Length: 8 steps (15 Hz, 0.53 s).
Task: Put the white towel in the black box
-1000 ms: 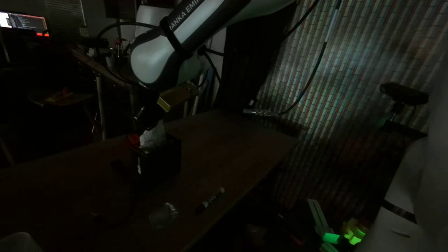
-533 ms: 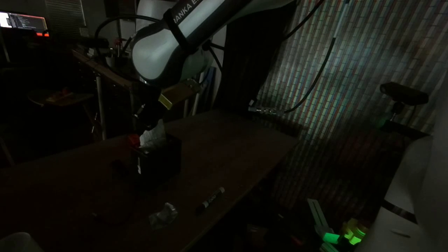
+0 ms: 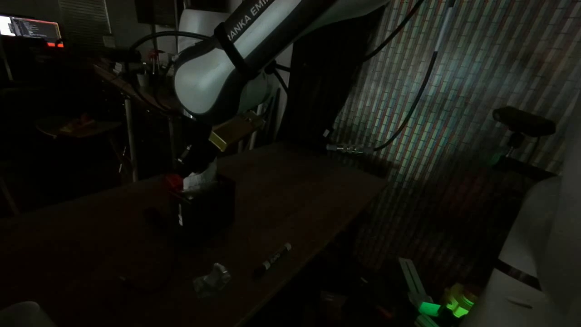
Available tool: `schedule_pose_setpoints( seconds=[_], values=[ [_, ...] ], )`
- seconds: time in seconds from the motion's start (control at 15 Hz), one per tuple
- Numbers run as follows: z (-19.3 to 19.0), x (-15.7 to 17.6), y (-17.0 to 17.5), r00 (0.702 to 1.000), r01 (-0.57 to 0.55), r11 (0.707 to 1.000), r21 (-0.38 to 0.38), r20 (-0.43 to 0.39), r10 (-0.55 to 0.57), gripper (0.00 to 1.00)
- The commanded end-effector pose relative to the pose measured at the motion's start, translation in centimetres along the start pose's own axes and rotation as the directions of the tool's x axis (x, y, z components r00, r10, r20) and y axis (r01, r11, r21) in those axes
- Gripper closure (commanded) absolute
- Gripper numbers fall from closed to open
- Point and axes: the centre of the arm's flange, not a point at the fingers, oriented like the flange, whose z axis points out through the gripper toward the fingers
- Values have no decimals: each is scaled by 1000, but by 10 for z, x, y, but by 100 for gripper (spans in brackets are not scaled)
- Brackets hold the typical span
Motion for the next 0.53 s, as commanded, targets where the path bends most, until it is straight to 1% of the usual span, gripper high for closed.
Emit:
schedule_pose_setpoints(
  seconds=[0.0,0.47],
  values=[
    [-2,-4,-8,1000,0,1000,1,2,0,100],
    [9,-3,-19,998,28,1000,-2,47,-28,100]
  ],
)
